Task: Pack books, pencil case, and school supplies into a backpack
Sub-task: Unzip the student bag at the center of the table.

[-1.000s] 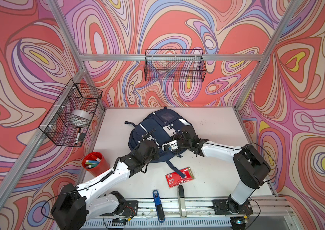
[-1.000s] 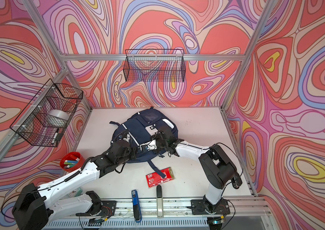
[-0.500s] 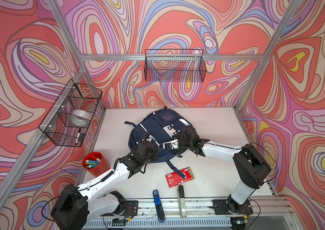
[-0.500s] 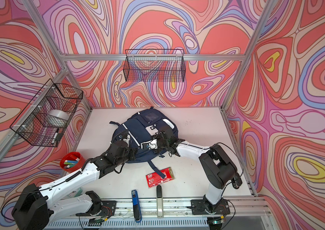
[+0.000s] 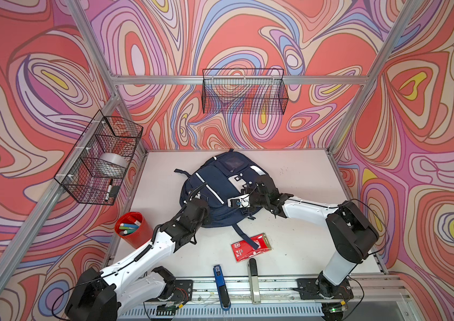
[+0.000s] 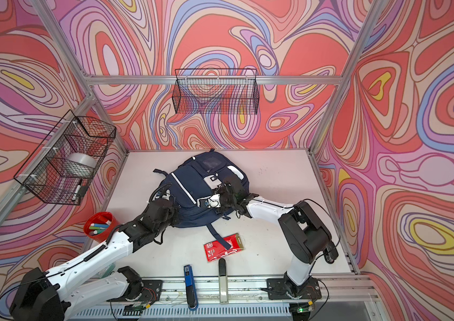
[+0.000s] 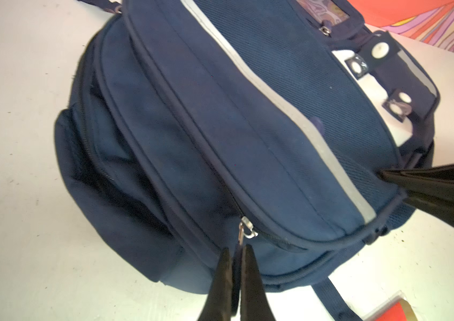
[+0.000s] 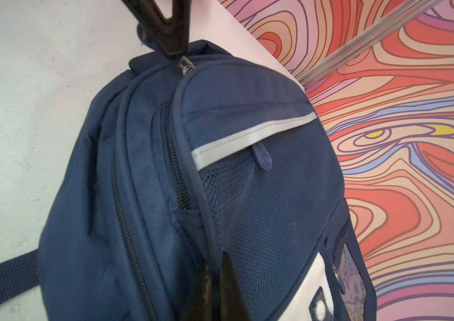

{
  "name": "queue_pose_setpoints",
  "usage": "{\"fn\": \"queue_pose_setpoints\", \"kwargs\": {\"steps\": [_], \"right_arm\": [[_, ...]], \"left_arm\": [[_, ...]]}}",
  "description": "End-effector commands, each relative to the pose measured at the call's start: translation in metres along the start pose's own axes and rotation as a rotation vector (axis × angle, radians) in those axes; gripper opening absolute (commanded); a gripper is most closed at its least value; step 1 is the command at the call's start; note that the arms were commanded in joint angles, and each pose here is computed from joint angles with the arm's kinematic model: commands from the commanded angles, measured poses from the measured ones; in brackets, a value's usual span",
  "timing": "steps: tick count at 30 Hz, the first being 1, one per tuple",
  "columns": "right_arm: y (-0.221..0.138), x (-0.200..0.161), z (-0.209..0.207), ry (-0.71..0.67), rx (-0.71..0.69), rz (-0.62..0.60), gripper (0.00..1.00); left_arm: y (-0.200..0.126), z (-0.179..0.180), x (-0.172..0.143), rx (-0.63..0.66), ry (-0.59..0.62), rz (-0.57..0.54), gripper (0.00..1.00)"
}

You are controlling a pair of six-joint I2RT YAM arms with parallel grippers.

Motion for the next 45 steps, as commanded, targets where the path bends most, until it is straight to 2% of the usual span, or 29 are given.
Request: {"fn": "queue_pose_setpoints", "kwargs": {"steps": [1,4,7,10,12,13,16,20,22,24,27,30,32,36,38,41,43,45], "right_arm": [[-0.018,-0.027,-0.002,0.058,-0.004,0.099,0.00],[-0.019,-0.022,-0.006,0.060,-0.007,0.067,0.00],[-0.019,0.001,-0.013,0.101,-0.032,0.037,0.00],[-0.029,0.031,-0.022,0.199,-0.134,0.004,0.35],[-0.031,0.057,-0.023,0.242,-0.172,-0.018,0.47],[-0.028,0.070,-0.021,0.247,-0.178,-0.016,0.51],[-0.008,0.096,-0.006,0.209,-0.152,0.006,0.54],[0.020,0.099,0.002,0.197,-0.171,0.034,0.53],[0.032,0.099,0.010,0.161,-0.152,0.007,0.52],[0.042,0.091,0.012,0.095,-0.164,0.034,0.51],[0.063,0.080,0.017,0.124,-0.130,0.086,0.46],[0.064,0.081,0.006,0.184,-0.182,0.103,0.41],[0.063,0.080,0.007,0.192,-0.181,0.130,0.31],[0.059,0.068,0.018,0.165,-0.148,0.203,0.00],[0.051,0.069,0.020,0.160,-0.144,0.197,0.00],[0.041,0.067,0.017,0.194,-0.129,0.161,0.00],[0.035,0.067,0.012,0.221,-0.117,0.125,0.00],[0.033,0.064,0.013,0.239,-0.099,0.109,0.00]], "left_arm": [[-0.003,0.031,0.012,0.114,0.001,-0.043,0.00],[-0.002,0.010,0.018,0.011,0.007,-0.037,0.00],[0.000,-0.003,0.017,-0.053,-0.003,-0.013,0.00],[-0.001,-0.011,0.016,-0.099,-0.020,0.003,0.00],[-0.002,-0.012,0.016,-0.104,-0.027,0.009,0.00],[-0.002,-0.013,0.016,-0.110,-0.025,0.008,0.00],[-0.001,-0.015,0.016,-0.117,-0.023,0.015,0.00],[0.000,-0.014,0.016,-0.119,-0.042,0.006,0.00],[0.002,-0.005,0.013,-0.111,-0.076,-0.007,0.00],[0.005,0.001,0.009,-0.109,-0.093,0.012,0.00],[0.005,0.004,0.007,-0.093,-0.089,0.018,0.00],[0.003,0.011,0.008,-0.064,-0.083,-0.007,0.00],[0.003,0.015,0.009,-0.050,-0.079,-0.020,0.00],[0.009,0.016,0.008,-0.033,-0.069,-0.016,0.00],[0.009,0.011,0.008,-0.057,-0.066,-0.009,0.00],[0.000,-0.007,0.015,-0.163,-0.040,-0.025,0.00],[-0.009,-0.020,0.021,-0.240,-0.011,-0.044,0.14],[-0.008,-0.018,0.012,-0.269,0.015,-0.031,0.17]]}}
Point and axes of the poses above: each gripper's point midway between its finger pads, its own y axis out along the fingers, its own z axis along the line the jaws close on, x = y × z, the point moved 2 cm from there along -y, back along the fingers, and after that the axes turned 13 degrees about -y, right-handed, at the moved point
